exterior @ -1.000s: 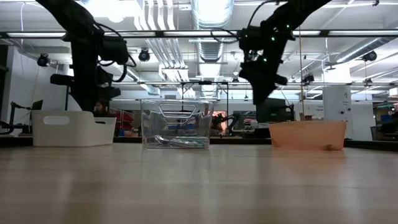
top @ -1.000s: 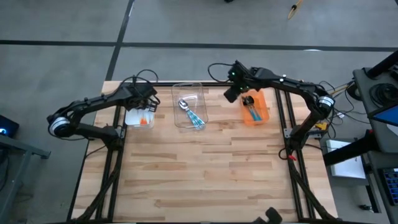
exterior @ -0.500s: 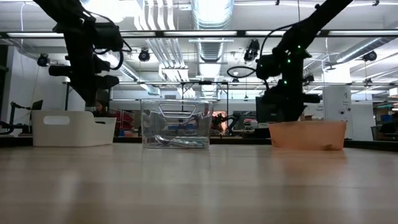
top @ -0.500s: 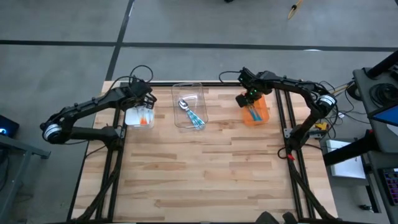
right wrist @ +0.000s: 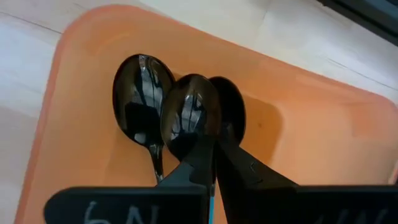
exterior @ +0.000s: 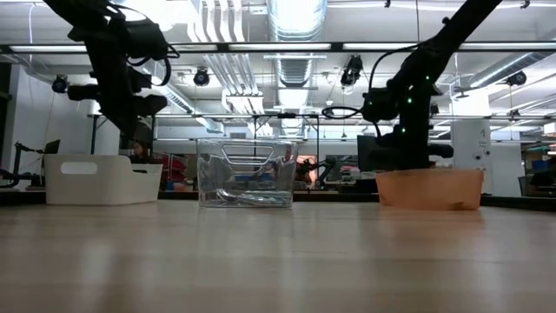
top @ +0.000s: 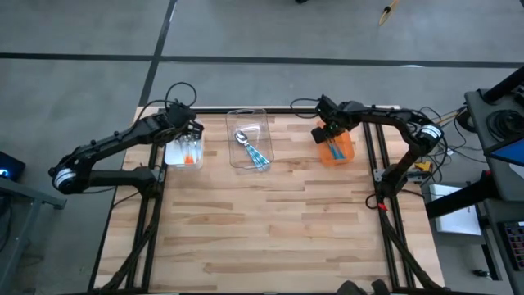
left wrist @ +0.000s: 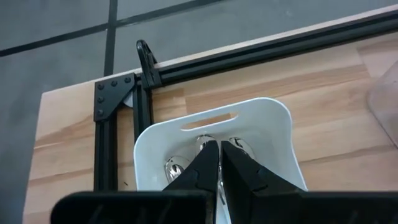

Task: Sort silverware by color (type)
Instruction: Return to Home Position

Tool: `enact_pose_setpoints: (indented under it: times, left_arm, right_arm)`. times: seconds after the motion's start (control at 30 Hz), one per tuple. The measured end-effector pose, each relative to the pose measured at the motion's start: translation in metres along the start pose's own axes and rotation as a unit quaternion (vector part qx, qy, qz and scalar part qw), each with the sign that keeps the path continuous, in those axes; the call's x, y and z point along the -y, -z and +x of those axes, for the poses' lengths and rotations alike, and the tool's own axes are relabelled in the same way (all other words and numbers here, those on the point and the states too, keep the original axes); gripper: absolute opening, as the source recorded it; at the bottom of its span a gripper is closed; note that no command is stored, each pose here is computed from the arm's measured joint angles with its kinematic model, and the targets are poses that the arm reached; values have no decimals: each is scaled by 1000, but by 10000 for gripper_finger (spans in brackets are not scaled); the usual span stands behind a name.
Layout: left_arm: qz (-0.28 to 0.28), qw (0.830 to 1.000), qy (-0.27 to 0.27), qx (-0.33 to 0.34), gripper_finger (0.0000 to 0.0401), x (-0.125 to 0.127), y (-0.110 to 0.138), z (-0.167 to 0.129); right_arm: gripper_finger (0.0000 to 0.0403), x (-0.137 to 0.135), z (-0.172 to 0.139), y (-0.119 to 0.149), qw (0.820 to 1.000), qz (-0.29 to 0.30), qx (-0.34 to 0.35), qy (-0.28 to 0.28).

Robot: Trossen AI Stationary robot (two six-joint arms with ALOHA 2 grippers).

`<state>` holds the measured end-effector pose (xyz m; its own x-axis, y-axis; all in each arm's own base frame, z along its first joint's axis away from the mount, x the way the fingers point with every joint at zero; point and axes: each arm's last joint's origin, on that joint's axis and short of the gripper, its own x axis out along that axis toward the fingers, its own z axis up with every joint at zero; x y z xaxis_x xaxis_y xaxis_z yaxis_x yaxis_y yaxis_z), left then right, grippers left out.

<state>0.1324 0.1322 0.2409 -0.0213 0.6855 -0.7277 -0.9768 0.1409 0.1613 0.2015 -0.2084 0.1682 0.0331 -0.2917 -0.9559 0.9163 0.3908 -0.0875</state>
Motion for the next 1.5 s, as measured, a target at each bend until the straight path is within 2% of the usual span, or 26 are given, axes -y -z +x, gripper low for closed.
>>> enact_pose_setpoints:
  times: [1.13, 1.5]
  left_arm:
    - [-8, 1000, 6, 10, 0, 1, -2, 0]
    - [-8, 1000, 6, 10, 0, 1, -2, 0]
  right_arm:
    - [9, 0, 17, 9, 999, 11, 32, -12]
    - [9, 3, 15, 12, 1000, -1, 27, 17]
